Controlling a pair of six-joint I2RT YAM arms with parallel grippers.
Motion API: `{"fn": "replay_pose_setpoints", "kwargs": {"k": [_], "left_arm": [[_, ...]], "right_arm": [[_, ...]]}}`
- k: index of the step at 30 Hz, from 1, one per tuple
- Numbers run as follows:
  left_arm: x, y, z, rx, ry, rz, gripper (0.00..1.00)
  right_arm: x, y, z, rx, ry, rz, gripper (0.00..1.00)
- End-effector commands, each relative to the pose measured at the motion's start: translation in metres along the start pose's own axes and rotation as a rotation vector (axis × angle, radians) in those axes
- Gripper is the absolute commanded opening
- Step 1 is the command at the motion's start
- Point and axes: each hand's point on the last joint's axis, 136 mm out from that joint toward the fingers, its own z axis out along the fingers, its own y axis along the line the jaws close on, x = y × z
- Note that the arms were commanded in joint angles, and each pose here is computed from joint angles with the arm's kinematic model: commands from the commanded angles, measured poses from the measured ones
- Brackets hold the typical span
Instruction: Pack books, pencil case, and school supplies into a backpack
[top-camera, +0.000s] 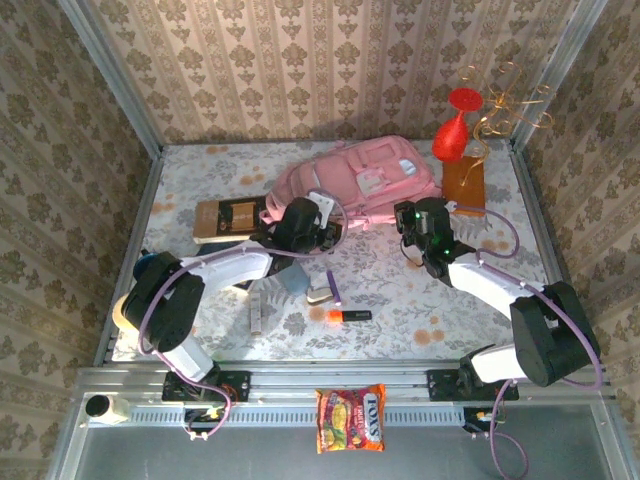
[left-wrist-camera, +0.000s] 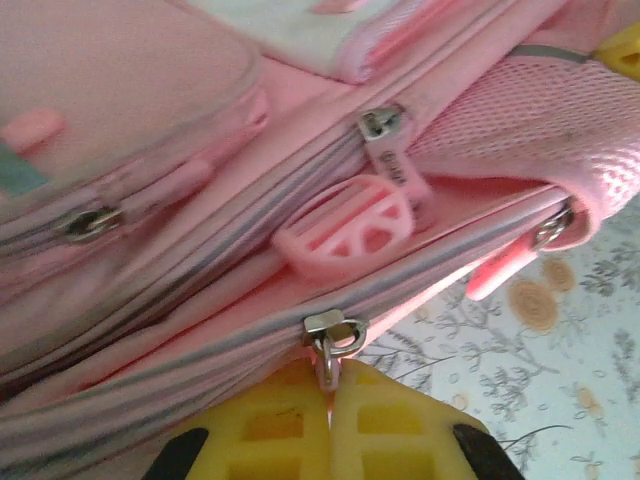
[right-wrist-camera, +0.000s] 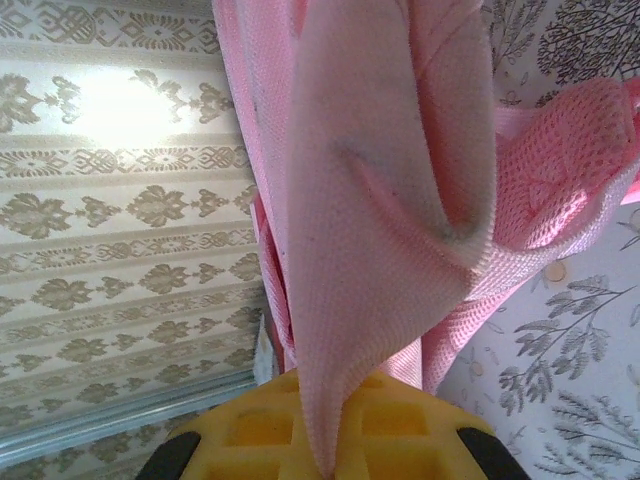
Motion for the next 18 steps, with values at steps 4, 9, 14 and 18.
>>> {"fn": "replay_pose_setpoints", "kwargs": {"k": [4,9,14,18], "left_arm": [[0.014,0.042,-0.006,-0.153,0.064,0.031,0.0],[0.018,0.064,-0.012,-0.207,0.101,0.034,0.0],[0.035,0.085,-0.018,-0.261,0.157,0.033,0.0],[0.045,0.081,-0.011,-0.221,0.199,0.043,0.0]], "right_arm": [[0.0,0.007,0.001,-0.033,0.027,-0.07,0.0],[-0.008,-0.009,0.002,0.031,0.061,-0.148,0.0],[-0.024,-0.047,0.011,0.15,0.129,-0.251,0.0],[-0.029,-0.054,0.021,0.184,0.178,-0.343,0.0]]}}
